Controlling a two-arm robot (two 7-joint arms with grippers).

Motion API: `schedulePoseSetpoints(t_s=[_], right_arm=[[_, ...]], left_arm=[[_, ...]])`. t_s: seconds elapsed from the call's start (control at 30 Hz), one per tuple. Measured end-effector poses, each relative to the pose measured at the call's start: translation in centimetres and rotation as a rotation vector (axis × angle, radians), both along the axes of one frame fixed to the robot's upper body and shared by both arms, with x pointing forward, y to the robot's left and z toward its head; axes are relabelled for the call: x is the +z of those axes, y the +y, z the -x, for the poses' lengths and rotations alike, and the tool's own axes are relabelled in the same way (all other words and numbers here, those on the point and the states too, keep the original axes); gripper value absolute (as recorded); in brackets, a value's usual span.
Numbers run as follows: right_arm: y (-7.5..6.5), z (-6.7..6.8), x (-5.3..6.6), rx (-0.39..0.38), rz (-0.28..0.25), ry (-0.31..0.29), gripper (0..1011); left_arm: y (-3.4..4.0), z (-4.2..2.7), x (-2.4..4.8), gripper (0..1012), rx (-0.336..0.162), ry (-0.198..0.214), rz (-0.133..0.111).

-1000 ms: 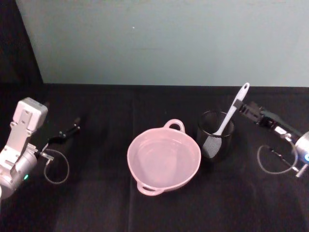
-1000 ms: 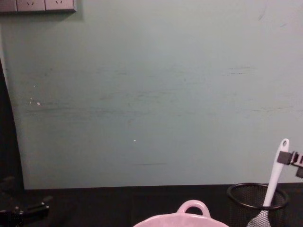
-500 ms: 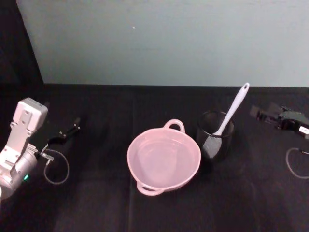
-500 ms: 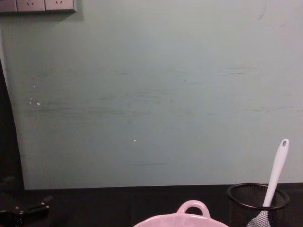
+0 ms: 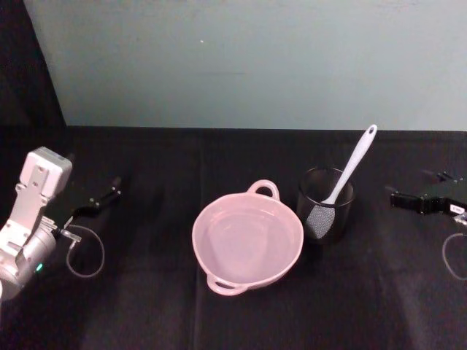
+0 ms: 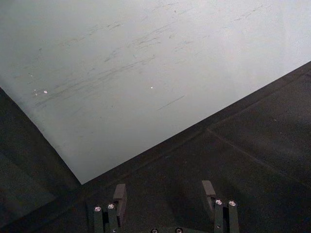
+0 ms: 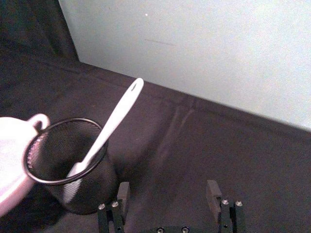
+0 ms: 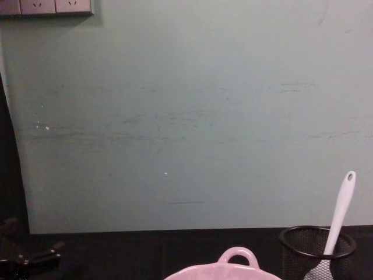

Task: Use the one hand to pick up the spoon and stir the clear water in the bowl.

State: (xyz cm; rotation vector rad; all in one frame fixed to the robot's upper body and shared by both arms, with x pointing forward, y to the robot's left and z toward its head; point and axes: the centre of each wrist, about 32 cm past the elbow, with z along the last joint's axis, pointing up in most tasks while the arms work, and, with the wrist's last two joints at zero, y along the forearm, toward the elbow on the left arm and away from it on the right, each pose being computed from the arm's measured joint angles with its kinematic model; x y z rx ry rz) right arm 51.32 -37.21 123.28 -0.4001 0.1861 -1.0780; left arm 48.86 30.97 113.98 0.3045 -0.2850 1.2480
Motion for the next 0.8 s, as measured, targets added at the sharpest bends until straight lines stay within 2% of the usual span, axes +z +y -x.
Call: schedulePoseSetpoints(t_s=[0.17,0.27,0.3,0.33,0.4,0.53,0.8], right_arm=[[0.8,-0.3,-0.7,0.014,0.091,-0.086,1003],[1.2,-0.5,-1.8,0.033,0.148,-0.179,1003],[1.2,-0.5,-1.8,0.033,0.148,-0.179,1003],[1.2,-0.6,-2.4,0.040,0.151,-0.223,1002],[1.0,-0.7,-3.3,0.045,0.149,-0.267,1003],[0.7,-1.0,-4.6,0.072,0.134,-0.334,1003],[0.4,-1.4,-6.3,0.064,0.111,-0.337,1002]], left_arm=[[0.00,0.00,0.00,1005,0.000,0.000,0.000],[0.00,0.00,0.00,1005,0.000,0.000,0.000],[0.00,0.00,0.00,1005,0.000,0.000,0.000],[0.00,0.00,0.00,1005,0.000,0.000,0.000],[0.00,0.00,0.00,1005,0.000,0.000,0.000],[0.00,0.00,0.00,1005,0.000,0.000,0.000],[0.00,0.00,0.00,1005,0.000,0.000,0.000]])
